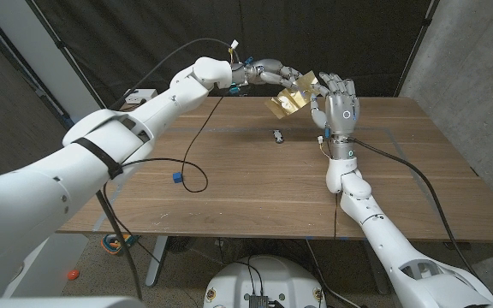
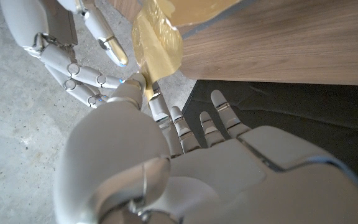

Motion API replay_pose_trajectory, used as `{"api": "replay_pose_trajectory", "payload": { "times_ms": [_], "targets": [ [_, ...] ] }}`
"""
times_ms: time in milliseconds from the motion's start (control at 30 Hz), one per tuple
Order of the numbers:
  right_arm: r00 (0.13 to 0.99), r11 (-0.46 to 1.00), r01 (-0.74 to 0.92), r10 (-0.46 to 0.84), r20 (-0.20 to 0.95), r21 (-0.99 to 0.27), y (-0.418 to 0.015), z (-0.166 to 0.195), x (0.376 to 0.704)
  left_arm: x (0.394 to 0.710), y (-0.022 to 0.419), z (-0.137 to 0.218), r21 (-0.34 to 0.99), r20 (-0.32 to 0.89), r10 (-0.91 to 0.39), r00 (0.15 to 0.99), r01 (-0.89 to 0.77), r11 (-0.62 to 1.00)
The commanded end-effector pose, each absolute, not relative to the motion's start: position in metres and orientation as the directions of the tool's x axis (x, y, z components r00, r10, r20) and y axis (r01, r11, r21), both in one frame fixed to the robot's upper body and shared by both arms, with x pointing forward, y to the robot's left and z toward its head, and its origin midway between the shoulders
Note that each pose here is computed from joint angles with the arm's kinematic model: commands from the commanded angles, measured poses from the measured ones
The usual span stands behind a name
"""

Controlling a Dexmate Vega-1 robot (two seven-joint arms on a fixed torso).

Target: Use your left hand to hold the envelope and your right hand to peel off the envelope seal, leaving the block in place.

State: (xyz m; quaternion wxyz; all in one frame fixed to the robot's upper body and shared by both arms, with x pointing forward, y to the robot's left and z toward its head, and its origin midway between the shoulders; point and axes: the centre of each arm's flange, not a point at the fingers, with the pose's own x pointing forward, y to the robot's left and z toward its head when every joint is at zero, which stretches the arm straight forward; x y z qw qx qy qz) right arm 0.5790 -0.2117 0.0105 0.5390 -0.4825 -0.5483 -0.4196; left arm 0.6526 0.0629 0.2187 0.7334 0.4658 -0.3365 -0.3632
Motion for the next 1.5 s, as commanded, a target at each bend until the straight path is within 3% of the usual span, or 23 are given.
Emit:
{"api": "replay_pose_trajectory", "payload": {
  "times_ms": [33,1033,1500],
  "targets": [
    [0.036,0.205,0.977,0.127,0.991,-0.062,-0.215,0.012,0.577,0.643,0.05,0.231,0.97,0.103,-0.841,0.532,0.135,0.203],
    [0.091,0.055,0.993,0.22,0.971,-0.105,-0.219,0.019,0.592,0.637,0.048,0.236,0.976,0.071,-0.854,0.516,0.14,0.166],
    [0.091,0.085,0.99,0.208,0.974,-0.111,-0.225,0.012,0.59,0.64,0.053,0.239,0.969,0.112,-0.838,0.535,0.127,0.21]
  ]
}}
